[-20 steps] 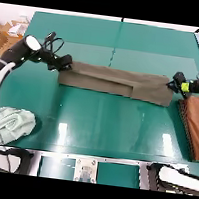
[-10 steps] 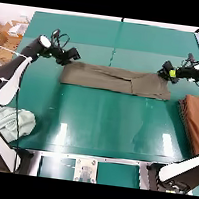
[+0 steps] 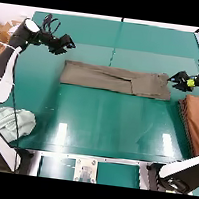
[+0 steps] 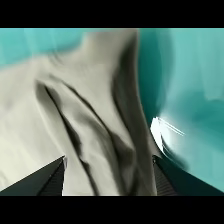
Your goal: Fold the shirts.
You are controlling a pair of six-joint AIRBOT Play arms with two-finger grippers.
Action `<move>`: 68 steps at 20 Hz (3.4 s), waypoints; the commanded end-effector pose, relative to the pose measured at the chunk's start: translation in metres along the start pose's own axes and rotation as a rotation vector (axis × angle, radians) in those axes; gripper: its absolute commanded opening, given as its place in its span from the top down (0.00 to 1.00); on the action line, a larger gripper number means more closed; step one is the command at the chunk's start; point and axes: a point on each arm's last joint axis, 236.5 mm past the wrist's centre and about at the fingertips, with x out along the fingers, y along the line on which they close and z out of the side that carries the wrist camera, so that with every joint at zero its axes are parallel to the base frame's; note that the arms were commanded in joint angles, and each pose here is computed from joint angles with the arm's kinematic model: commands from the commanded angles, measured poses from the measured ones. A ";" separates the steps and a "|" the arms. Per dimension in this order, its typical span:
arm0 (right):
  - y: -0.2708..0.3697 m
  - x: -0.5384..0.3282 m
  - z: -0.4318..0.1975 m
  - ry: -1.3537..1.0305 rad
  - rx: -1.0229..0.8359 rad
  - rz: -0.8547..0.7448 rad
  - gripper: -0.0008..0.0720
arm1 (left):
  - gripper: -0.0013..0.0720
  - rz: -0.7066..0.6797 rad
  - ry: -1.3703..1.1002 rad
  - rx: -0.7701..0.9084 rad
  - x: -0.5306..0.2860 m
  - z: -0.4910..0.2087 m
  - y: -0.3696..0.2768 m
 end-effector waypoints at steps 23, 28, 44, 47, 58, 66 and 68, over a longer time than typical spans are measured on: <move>0.000 0.079 -0.030 0.261 -0.048 0.156 0.28 | 0.08 -0.099 0.139 -0.011 -0.005 -0.031 -0.027; -0.002 0.078 -0.029 0.266 -0.057 0.128 0.97 | 0.95 -0.151 0.155 0.119 0.011 -0.048 -0.064; 0.237 -0.086 -0.033 0.043 -0.399 0.213 0.97 | 0.95 -0.277 0.207 0.210 0.211 -0.246 -0.208; 0.257 -0.085 -0.040 0.047 -0.427 0.221 0.97 | 0.95 -0.297 0.216 0.129 0.217 -0.250 -0.210; 0.324 -0.067 -0.070 0.104 -0.446 0.353 0.97 | 0.95 -0.430 0.269 0.279 0.001 -0.100 -0.198; 0.478 0.119 -0.165 0.112 -0.462 0.443 0.97 | 0.95 -0.345 0.089 0.241 -0.142 -0.012 -0.117; 0.514 0.194 -0.191 0.011 -0.434 0.476 0.71 | 0.95 -0.330 0.094 0.228 -0.149 -0.010 -0.102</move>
